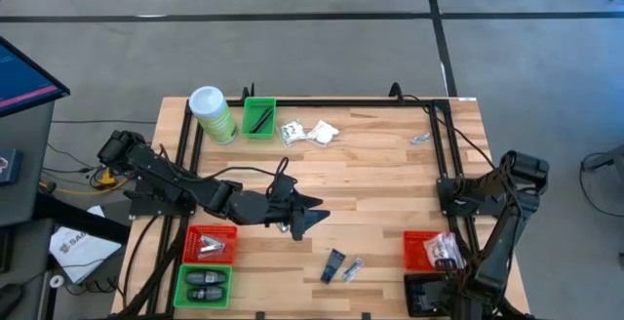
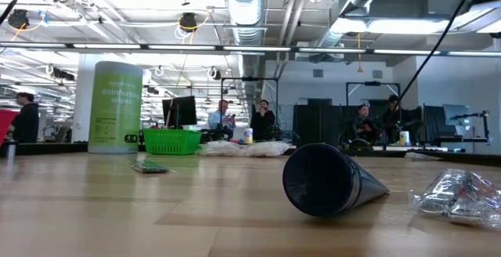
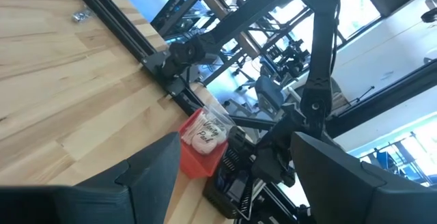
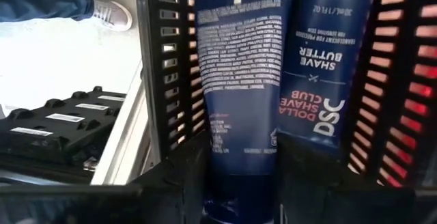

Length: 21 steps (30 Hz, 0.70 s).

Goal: Pick & Place Travel size toiletries
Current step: Put the shave cream into the black bin, then put the nail cutter into the left red bin

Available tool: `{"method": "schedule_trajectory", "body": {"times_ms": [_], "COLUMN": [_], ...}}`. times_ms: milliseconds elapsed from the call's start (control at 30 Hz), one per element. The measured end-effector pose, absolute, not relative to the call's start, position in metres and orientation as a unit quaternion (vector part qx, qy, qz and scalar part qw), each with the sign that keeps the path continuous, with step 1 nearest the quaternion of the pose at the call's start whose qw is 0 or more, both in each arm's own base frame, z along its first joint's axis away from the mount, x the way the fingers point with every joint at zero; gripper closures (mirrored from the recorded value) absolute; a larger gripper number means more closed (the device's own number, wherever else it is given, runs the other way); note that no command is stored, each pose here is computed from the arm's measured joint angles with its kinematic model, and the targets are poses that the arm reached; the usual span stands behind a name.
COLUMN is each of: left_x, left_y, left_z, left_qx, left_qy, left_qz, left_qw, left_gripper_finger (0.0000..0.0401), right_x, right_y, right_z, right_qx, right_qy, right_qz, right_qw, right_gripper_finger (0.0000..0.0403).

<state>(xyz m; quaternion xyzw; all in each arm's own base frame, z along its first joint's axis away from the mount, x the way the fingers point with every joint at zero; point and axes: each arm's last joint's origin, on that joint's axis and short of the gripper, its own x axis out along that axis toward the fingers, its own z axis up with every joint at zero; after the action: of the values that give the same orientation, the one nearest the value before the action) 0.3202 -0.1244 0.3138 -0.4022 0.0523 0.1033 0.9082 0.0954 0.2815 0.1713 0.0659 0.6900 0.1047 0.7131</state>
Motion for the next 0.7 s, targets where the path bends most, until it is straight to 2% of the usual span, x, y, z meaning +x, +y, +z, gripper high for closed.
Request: {"method": "schedule_trajectory", "body": {"times_ms": [300,700], "left_x": [0.320,0.320], "left_y": [-0.124,-0.124], "left_z": [0.314,0.314], "left_qx": [-0.403,-0.399], "left_qy": [0.051,0.052], "left_qz": [0.103,0.103], "left_qw": [0.908,0.910], "left_gripper_finger": [0.0128,0.0128], "right_x": [0.095,0.091], "right_y": [0.281,0.246], "right_z": [0.174,0.213], "right_qx": [0.067,0.061], "right_qy": [0.688,0.693], "right_qz": [0.108,0.088], "right_qw": [0.714,0.713], "right_gripper_finger": [0.0246,0.0230]}}
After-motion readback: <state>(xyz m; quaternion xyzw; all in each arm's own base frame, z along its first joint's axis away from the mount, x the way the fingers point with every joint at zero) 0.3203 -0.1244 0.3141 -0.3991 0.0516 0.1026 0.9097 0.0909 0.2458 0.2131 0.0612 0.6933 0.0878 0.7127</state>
